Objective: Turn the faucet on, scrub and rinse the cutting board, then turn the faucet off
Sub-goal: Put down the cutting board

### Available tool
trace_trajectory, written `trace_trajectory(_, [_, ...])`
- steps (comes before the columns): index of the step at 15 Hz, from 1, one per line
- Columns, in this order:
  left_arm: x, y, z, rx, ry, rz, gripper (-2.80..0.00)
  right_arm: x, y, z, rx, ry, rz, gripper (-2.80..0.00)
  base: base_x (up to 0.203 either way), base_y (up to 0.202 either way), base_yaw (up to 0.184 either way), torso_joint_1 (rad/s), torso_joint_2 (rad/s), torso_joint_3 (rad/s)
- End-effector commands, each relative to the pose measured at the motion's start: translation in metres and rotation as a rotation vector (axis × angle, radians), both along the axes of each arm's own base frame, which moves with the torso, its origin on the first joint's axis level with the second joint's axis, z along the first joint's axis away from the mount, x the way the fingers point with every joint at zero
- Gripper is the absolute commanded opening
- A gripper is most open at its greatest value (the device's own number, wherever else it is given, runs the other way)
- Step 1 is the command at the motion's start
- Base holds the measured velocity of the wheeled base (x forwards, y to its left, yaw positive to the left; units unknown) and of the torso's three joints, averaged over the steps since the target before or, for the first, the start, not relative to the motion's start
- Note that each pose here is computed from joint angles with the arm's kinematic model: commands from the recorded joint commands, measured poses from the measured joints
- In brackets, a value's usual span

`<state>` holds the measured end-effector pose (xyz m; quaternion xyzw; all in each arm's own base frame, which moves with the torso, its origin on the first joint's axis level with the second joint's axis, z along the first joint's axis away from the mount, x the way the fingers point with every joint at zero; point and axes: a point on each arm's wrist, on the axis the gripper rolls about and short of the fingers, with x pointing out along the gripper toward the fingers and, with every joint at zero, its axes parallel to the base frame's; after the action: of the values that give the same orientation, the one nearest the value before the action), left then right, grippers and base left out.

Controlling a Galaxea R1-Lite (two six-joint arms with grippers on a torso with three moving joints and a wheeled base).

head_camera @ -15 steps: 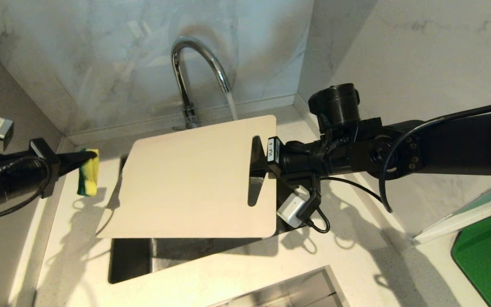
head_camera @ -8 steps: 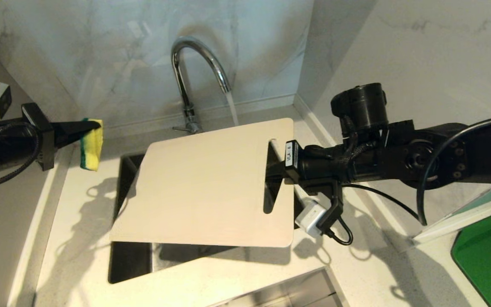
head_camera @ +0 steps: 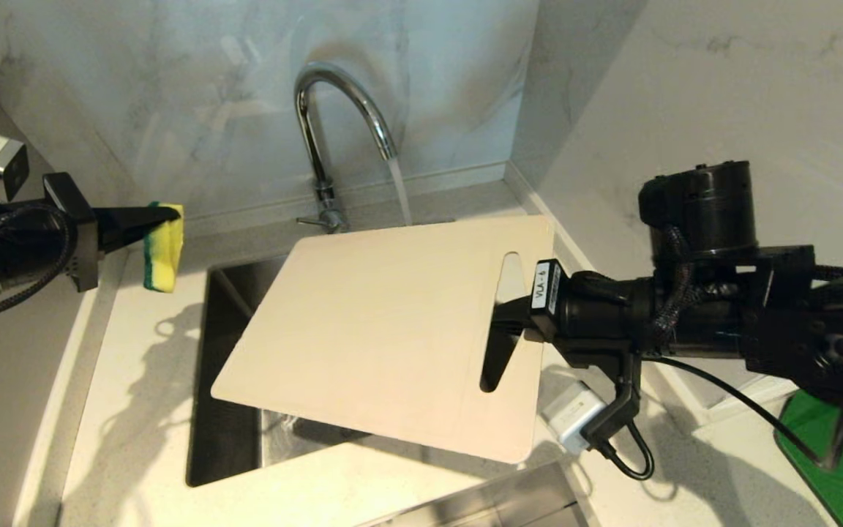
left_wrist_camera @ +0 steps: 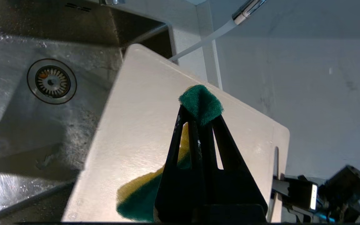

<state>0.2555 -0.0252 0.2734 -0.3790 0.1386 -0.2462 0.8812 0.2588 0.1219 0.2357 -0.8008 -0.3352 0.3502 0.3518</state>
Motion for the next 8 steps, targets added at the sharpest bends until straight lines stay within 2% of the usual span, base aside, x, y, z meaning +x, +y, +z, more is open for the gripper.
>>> trace_trajectory(1, [0.000, 0.000, 0.000, -0.004, 0.001, -0.003, -2.80, -0.022, -0.009, -0.001, 0.019, -0.025, -0.026, -2.80, 0.000, 0.000, 0.000, 0.000, 0.00, 0.000])
trace_trajectory(5, [-0.002, -0.003, 0.000, -0.004, 0.002, -0.016, -2.80, -0.041, -0.019, -0.014, 0.025, 0.019, -0.107, -2.80, 0.000, 0.000, 0.000, 0.000, 0.00, 0.000])
trace_trajectory(8, [-0.002, -0.006, -0.003, -0.002, 0.026, -0.027, -2.80, -0.056, -0.031, -0.018, 0.091, 0.023, -0.169, -2.80, 0.000, 0.000, 0.000, 0.000, 0.00, 0.000])
